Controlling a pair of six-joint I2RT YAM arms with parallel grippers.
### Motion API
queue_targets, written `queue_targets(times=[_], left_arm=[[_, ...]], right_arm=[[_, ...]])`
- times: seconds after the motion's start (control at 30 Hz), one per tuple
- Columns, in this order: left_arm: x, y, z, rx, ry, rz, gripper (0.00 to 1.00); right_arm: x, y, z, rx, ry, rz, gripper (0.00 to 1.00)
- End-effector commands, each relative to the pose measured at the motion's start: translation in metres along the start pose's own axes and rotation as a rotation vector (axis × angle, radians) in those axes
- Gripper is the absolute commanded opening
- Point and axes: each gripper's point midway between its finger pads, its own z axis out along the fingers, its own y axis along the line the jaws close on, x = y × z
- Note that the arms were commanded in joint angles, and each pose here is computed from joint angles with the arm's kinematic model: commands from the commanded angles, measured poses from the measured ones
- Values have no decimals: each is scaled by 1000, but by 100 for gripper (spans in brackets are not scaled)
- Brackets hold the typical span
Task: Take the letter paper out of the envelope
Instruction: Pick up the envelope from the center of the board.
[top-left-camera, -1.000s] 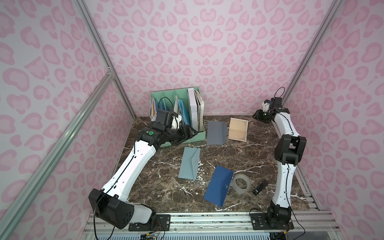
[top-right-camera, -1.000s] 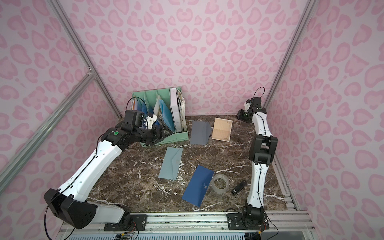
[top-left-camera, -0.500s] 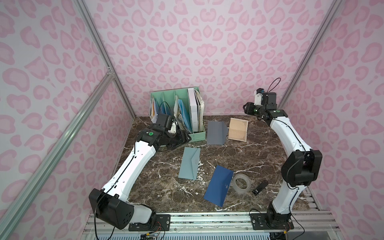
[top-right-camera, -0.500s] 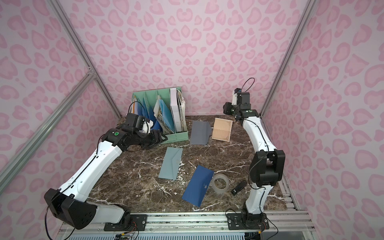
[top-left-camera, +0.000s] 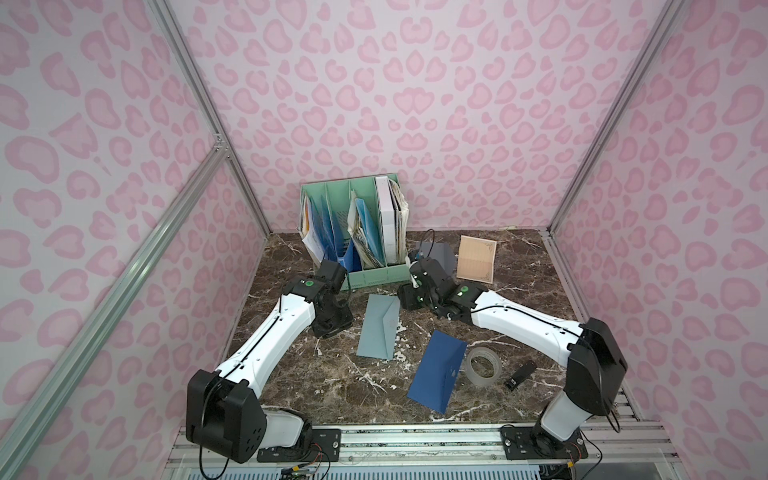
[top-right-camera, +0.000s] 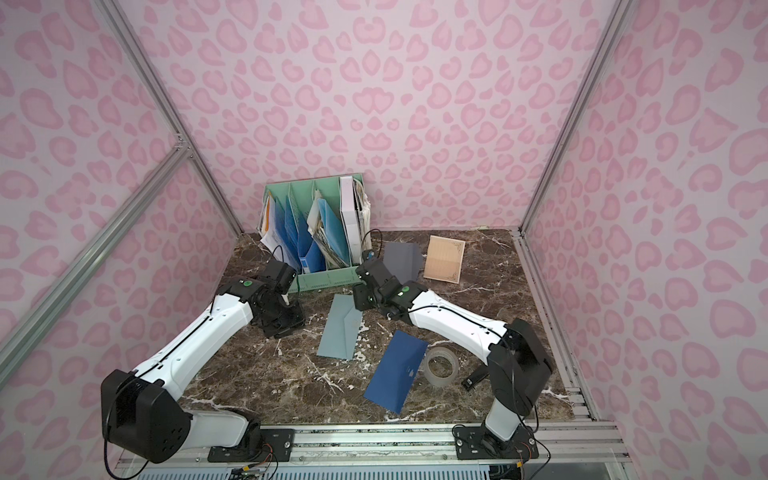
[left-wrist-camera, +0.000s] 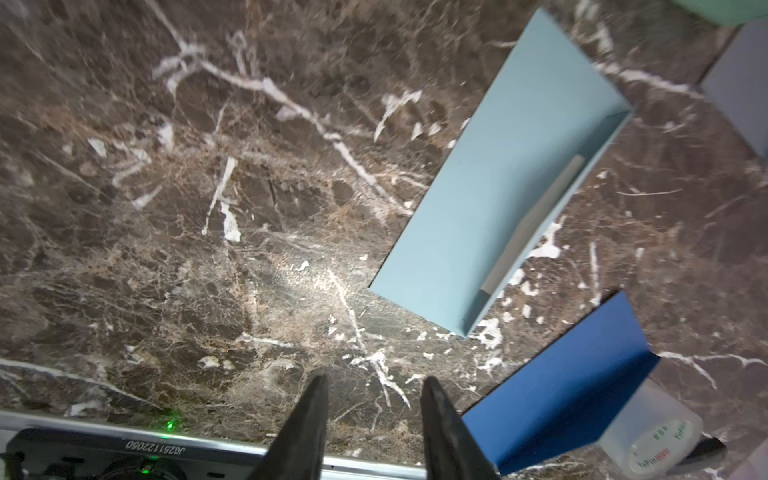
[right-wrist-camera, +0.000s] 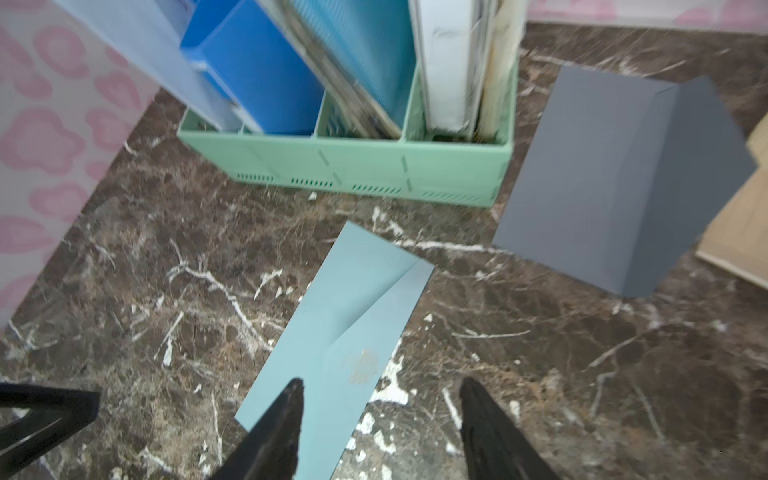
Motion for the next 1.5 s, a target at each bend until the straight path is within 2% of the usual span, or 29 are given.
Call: queue_targets(times=[0.0, 0.17, 0.33, 0.47, 0.6, 0.8, 1.03, 1.27, 1.37, 1.47], left_arm=[[-1, 5, 20, 38, -13, -34, 42], [4, 1, 48, 216, 53, -103, 49], [14, 9, 61, 216, 99, -118, 49], [15, 11, 59, 218, 103, -101, 49], [12, 8, 52, 228, 95, -78, 48], [10, 3, 44, 257, 85, -58, 47], [11, -2, 42, 289, 97, -49, 46], [13, -6, 39, 307, 107, -38, 45], [13, -7, 38, 313, 106, -35, 45], [12, -8, 37, 317, 103, -32, 44]], right_arm=[[23, 20, 13, 76, 60, -51, 77], [67, 51, 42, 119, 216, -88, 84], [86, 52, 66, 196, 311, -52, 85], [93, 60, 79, 213, 337, -33, 85], [99, 47, 89, 325, 366, -34, 84], [95, 31, 87, 433, 338, -24, 84], [109, 22, 99, 449, 367, 11, 83], [107, 21, 104, 431, 357, 51, 70], [109, 21, 104, 421, 361, 59, 56], [110, 16, 102, 416, 360, 72, 36]])
